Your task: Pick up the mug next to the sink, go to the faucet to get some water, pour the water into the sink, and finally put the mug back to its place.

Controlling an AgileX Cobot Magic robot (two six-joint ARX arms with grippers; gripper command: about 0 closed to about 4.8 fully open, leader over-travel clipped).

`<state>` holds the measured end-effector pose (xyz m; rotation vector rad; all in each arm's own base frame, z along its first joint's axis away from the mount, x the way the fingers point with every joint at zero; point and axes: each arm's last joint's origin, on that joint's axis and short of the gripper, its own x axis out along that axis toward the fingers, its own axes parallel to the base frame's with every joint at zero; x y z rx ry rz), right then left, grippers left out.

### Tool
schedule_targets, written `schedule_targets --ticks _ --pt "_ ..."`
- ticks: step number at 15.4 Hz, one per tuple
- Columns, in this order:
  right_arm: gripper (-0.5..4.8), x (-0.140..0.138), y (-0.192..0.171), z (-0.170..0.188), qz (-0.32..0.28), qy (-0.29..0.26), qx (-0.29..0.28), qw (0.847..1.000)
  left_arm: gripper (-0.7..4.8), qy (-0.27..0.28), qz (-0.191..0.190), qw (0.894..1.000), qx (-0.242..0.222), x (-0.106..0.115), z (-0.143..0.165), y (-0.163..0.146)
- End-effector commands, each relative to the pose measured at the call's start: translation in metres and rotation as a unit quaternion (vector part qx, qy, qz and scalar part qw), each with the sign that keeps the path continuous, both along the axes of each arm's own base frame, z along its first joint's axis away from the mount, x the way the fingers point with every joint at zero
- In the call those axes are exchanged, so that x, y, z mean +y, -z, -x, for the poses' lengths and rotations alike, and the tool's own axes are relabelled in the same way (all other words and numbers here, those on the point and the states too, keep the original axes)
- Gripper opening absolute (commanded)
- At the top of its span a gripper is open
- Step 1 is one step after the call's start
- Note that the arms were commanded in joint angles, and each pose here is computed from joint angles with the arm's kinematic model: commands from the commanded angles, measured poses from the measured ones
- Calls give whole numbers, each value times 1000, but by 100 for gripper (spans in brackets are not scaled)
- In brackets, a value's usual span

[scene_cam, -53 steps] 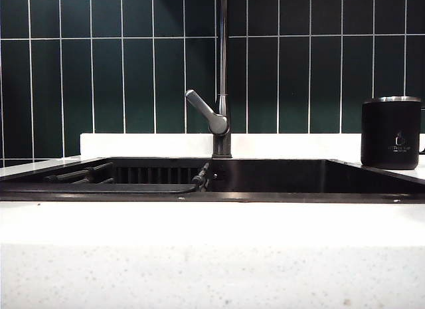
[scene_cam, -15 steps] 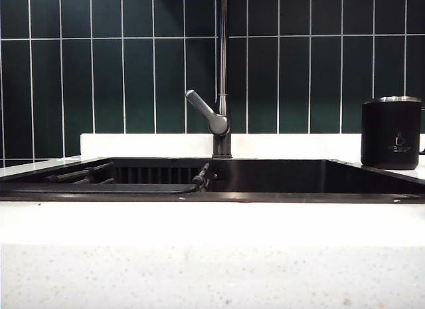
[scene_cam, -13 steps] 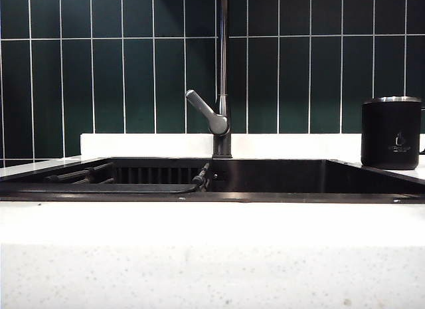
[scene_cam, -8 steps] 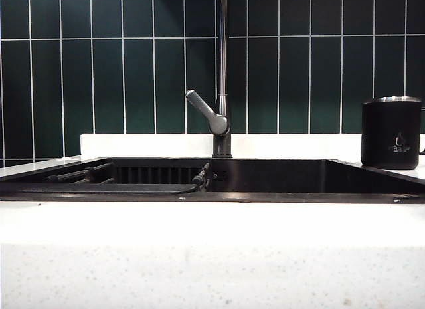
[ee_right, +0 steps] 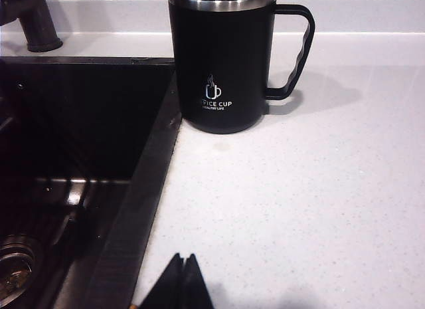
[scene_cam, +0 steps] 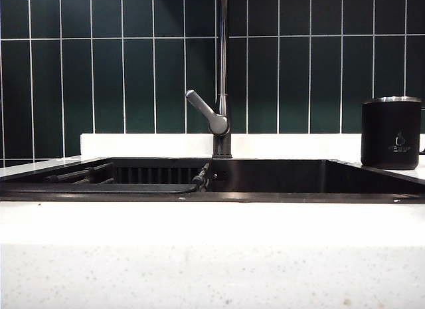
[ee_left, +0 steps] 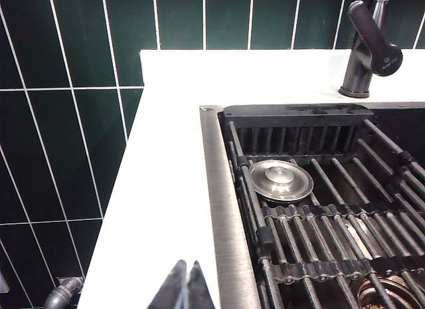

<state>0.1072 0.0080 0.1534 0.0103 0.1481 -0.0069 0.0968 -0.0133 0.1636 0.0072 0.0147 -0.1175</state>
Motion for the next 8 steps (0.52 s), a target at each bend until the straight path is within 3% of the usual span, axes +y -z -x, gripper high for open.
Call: schedule_targets --ticks 1,8 --pt "-1 0 1 0 0 1 -1 1000 -5 2 2 1000 -5 0 0 -1" --pt "-1 0 -1 2 -1 0 -14 1000 -5 2 2 1000 -5 0 0 -1"
